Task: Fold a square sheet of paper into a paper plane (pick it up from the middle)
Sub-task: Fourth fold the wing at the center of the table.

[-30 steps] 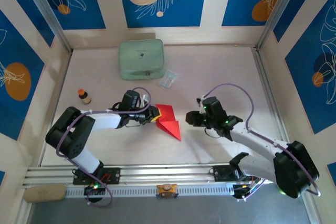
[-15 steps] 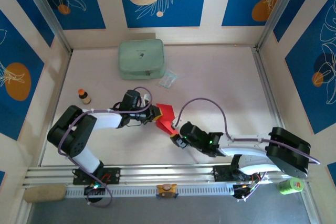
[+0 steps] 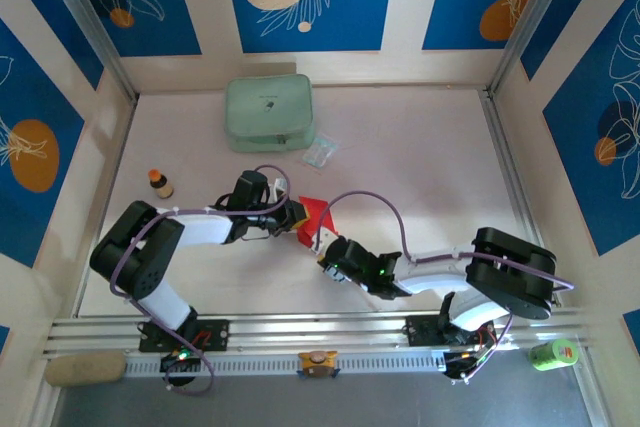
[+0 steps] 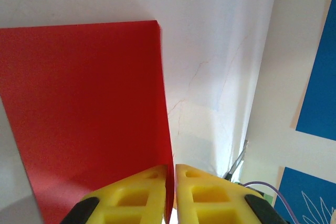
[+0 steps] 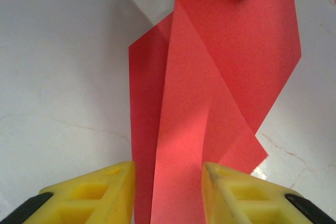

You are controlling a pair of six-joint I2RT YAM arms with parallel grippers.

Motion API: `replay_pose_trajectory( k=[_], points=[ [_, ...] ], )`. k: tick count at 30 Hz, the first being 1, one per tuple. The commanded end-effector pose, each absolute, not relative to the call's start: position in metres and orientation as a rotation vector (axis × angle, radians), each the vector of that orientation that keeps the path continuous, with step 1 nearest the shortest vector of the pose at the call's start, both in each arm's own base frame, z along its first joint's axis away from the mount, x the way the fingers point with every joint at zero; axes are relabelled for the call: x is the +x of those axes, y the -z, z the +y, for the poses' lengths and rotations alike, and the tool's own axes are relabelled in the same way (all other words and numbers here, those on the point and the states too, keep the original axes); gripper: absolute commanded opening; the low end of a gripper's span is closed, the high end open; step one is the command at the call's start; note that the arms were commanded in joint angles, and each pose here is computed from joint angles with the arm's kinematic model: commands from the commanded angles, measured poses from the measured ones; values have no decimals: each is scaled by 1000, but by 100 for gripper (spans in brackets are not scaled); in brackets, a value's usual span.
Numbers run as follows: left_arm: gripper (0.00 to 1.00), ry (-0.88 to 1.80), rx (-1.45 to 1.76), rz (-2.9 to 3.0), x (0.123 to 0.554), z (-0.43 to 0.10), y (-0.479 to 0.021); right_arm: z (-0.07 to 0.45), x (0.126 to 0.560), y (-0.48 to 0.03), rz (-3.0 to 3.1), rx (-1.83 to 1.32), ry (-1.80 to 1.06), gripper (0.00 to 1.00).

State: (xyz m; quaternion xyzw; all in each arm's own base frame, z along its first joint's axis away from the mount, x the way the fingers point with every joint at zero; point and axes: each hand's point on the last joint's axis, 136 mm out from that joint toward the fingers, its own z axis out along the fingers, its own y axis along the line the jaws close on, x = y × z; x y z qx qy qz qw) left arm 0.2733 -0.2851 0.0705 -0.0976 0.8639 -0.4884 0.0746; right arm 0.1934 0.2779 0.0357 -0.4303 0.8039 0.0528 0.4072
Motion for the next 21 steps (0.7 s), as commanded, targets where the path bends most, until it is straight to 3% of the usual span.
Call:
replay_pose_trajectory(
  k=[1, 21],
  points=[
    [13, 1508, -252, 2567, 275, -293, -82, 284, 200, -46, 2000, -1050, -126, 36],
    [10, 1512, -259, 2569, 273, -292, -83, 270, 200, -42, 2065, -968, -138, 32]
  ],
)
